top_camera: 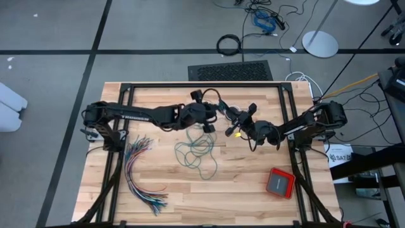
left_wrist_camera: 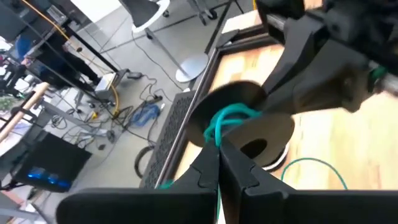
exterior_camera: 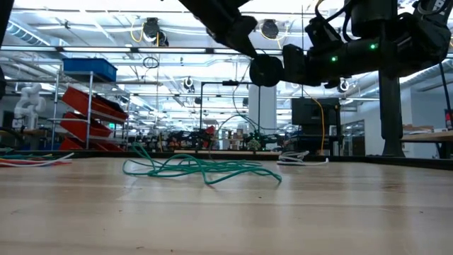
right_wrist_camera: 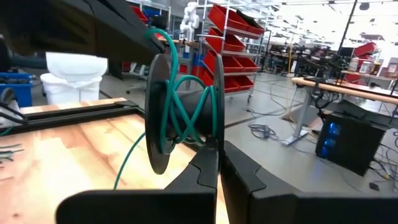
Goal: Coil cords
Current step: Coil the green wire onto the spool
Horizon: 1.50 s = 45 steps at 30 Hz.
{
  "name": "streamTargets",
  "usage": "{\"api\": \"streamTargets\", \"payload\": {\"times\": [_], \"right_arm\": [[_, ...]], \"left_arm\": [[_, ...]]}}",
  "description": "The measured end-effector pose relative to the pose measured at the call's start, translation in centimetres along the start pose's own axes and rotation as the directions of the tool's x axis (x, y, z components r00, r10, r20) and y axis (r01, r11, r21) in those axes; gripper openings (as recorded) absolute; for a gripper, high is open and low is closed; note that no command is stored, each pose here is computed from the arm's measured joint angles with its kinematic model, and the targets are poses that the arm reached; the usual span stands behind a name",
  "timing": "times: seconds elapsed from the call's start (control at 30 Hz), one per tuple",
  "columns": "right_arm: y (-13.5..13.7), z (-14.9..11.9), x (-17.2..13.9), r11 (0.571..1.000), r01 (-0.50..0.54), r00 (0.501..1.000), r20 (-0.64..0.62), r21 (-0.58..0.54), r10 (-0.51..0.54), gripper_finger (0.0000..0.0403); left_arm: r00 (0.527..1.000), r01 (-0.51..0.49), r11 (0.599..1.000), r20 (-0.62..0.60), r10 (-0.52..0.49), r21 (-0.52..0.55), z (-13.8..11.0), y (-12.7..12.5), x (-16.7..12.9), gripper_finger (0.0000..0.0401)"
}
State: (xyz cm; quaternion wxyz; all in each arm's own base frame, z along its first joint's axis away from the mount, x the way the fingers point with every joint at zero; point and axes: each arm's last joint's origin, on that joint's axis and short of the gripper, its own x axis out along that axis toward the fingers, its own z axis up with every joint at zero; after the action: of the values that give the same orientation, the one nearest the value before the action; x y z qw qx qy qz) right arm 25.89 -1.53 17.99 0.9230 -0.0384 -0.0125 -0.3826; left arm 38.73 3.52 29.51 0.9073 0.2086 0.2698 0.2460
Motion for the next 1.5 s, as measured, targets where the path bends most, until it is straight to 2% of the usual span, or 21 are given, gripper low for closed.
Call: {"api": "streamTargets", "payload": {"times": [0.27,0.5,0.8,0.97,1.5], "right_arm": [[0.4,0.1,-0.3,0.999,-0.037,0.999,0.01,-0.005,0.037,0.0],[0.9,0.6,-0.9,0.997,-0.06,0.997,0.047,-0.053,0.062,0.0],[1.1,0.9,-1.1,0.993,-0.075,0.994,0.067,-0.095,0.081,0.0],[1.1,0.9,-1.1,0.993,-0.071,0.995,0.066,-0.096,0.077,0.0],[1.1,0.9,-1.1,0.994,-0.064,0.995,0.069,-0.083,0.07,0.0]], "left_arm": [[0.997,0.037,0.998,-0.076,-0.033,0.048,-1.1,0.7,0.4,0.0],[0.994,0.03,0.999,-0.102,-0.025,0.045,-1.6,1.5,0.8,0.0007],[0.995,0.029,0.999,-0.095,-0.025,0.038,-1.5,1.9,0.8,0.0021],[0.995,0.073,0.997,-0.064,-0.071,0.029,-1.2,1.9,0.5,0.0022],[0.992,0.099,0.99,-0.083,-0.091,0.105,-1.5,1.8,0.5,0.0022]]}}
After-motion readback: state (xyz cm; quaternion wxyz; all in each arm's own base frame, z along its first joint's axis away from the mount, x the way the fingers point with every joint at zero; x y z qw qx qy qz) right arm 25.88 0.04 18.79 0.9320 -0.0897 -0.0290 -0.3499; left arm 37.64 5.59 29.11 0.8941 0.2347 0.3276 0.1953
